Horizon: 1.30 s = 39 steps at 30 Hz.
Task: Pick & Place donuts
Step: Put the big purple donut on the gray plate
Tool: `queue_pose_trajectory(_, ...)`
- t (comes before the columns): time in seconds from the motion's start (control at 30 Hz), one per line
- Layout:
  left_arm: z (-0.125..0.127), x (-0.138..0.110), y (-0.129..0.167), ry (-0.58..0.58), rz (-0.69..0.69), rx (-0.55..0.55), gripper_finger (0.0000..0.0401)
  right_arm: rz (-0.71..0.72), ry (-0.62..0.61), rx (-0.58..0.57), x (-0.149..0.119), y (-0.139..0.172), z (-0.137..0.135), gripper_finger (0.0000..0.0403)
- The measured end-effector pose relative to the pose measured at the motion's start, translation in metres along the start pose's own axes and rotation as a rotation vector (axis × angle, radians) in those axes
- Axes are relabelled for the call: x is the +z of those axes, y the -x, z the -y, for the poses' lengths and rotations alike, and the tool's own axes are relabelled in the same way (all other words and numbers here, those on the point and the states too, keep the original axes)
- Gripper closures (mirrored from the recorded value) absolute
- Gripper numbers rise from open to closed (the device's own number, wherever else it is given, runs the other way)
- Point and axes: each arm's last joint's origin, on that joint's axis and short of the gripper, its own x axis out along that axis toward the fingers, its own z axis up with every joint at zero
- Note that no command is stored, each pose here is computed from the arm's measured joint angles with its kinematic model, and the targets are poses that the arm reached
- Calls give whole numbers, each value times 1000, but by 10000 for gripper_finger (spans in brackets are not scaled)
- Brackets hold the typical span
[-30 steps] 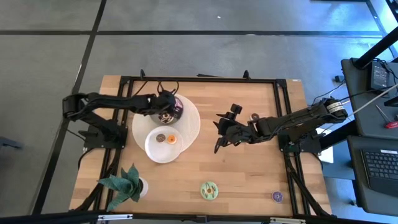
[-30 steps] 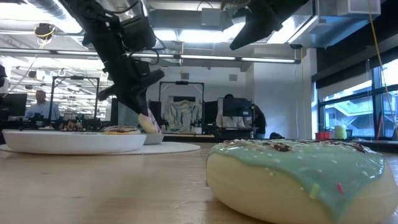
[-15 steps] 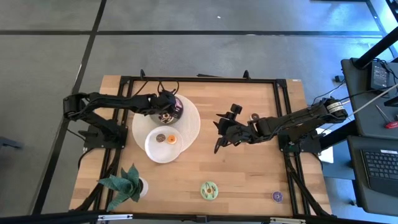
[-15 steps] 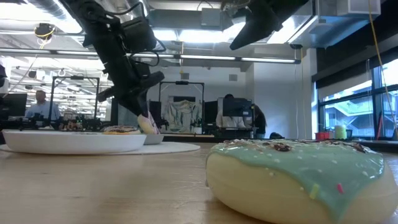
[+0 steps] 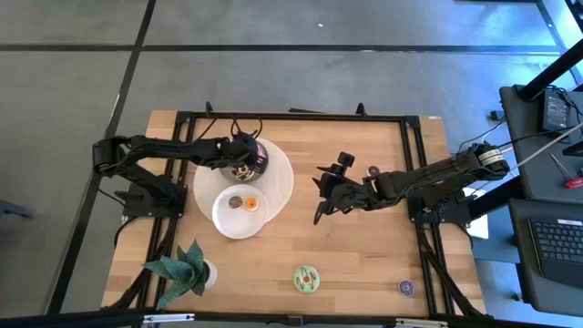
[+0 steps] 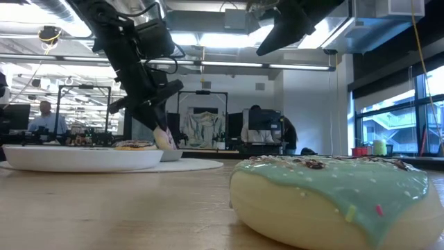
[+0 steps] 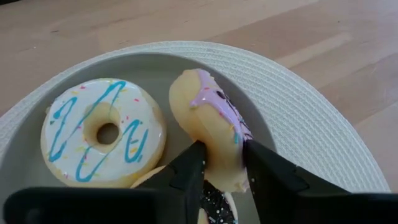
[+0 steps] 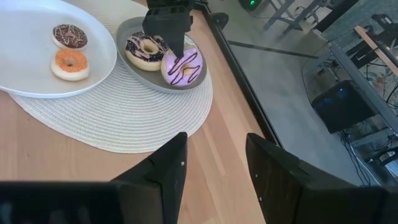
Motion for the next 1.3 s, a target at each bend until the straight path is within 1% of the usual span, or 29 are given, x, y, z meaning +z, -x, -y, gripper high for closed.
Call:
queue_pose_trajectory(0.13,2,4,2,2,10,-7,273,0,0,0,0,0,0,238)
queue_pose_trajectory(0.23,4,9,4,-12,23,-16,267,0,0,0,0,0,0,238)
queue_pose_trajectory(0.37,3,13,4,-11,26,-10,268,-7,6,0,-1,0,0,238)
queue_pose_trajectory(0.77,-8,13,2,8,-18,57,270,-32,3,-1,-4,0,0,238)
queue_pose_trajectory(1.07,-11,12,2,-70,-48,72,271,-32,2,-1,-4,0,0,238)
queue_pose_trajectory(1.17,-16,11,1,-72,-76,97,269,-31,1,-1,-4,0,0,238)
queue_pose_trajectory(1.3,-19,12,1,-68,-77,123,271,-31,1,-1,-4,0,0,237)
